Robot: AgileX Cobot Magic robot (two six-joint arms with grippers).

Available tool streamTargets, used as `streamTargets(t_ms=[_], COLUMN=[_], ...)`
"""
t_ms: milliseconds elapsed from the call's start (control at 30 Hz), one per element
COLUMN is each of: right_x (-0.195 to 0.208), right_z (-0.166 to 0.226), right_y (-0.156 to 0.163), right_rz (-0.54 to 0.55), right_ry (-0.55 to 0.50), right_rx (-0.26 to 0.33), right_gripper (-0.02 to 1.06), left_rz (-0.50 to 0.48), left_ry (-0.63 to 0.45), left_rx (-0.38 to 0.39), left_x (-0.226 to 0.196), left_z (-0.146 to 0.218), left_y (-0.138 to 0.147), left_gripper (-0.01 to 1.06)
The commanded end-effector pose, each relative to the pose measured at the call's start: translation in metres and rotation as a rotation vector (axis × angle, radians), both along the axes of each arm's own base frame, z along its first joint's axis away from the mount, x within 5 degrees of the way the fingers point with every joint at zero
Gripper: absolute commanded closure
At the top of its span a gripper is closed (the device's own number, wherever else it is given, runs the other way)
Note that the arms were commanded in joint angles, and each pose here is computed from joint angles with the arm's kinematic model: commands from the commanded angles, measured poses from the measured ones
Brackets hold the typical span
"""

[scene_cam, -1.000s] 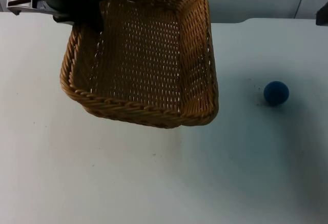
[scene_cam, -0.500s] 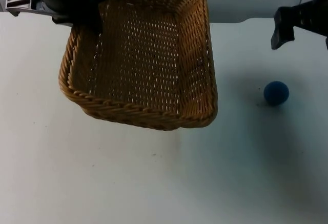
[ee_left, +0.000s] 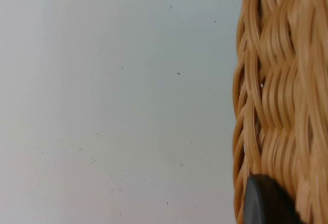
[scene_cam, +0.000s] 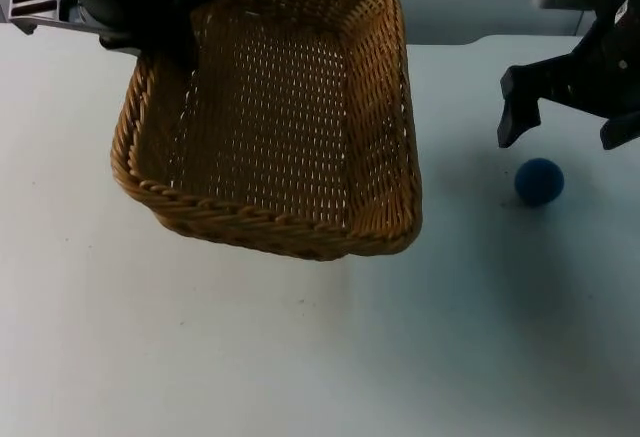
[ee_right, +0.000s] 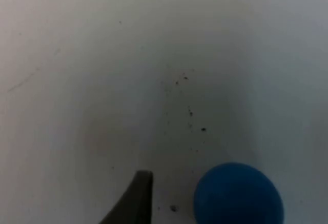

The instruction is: Pick up the basket with the left hand and place the ball into the basket with the right hand.

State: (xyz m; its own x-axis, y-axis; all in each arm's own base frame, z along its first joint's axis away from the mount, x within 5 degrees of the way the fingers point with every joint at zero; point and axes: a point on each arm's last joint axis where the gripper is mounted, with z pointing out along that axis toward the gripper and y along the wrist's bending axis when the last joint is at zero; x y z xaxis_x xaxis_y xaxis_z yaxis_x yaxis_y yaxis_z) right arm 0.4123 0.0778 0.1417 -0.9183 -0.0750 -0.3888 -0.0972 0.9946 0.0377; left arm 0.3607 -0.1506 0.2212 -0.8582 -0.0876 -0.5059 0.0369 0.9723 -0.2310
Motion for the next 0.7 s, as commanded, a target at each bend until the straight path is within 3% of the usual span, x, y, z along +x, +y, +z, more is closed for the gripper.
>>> streamTargets(t_ms=[0, 233, 667], right_x=[0.002, 0.000, -0.005], right_z=[0.001, -0.009, -0.030], right_y=[0.004, 0.004, 0.018], right_rz=[0.028, 0.058, 0.135], right_ry=[0.011, 0.058, 0.129], right_rx=[-0.010, -0.031, -0.060], right_gripper=[0.06, 0.11, 0.11], left_rz=[0.007, 0.004, -0.003], left_ry=[-0.029, -0.029, -0.022], left_rx=[-0.024, -0.018, 0.000], left_x=[0.000, 0.000, -0.001], left_z=[0.011, 0.010, 0.010], left_y=[-0.002, -0.002, -0.001], left_gripper=[1.05, 1.05, 1.05])
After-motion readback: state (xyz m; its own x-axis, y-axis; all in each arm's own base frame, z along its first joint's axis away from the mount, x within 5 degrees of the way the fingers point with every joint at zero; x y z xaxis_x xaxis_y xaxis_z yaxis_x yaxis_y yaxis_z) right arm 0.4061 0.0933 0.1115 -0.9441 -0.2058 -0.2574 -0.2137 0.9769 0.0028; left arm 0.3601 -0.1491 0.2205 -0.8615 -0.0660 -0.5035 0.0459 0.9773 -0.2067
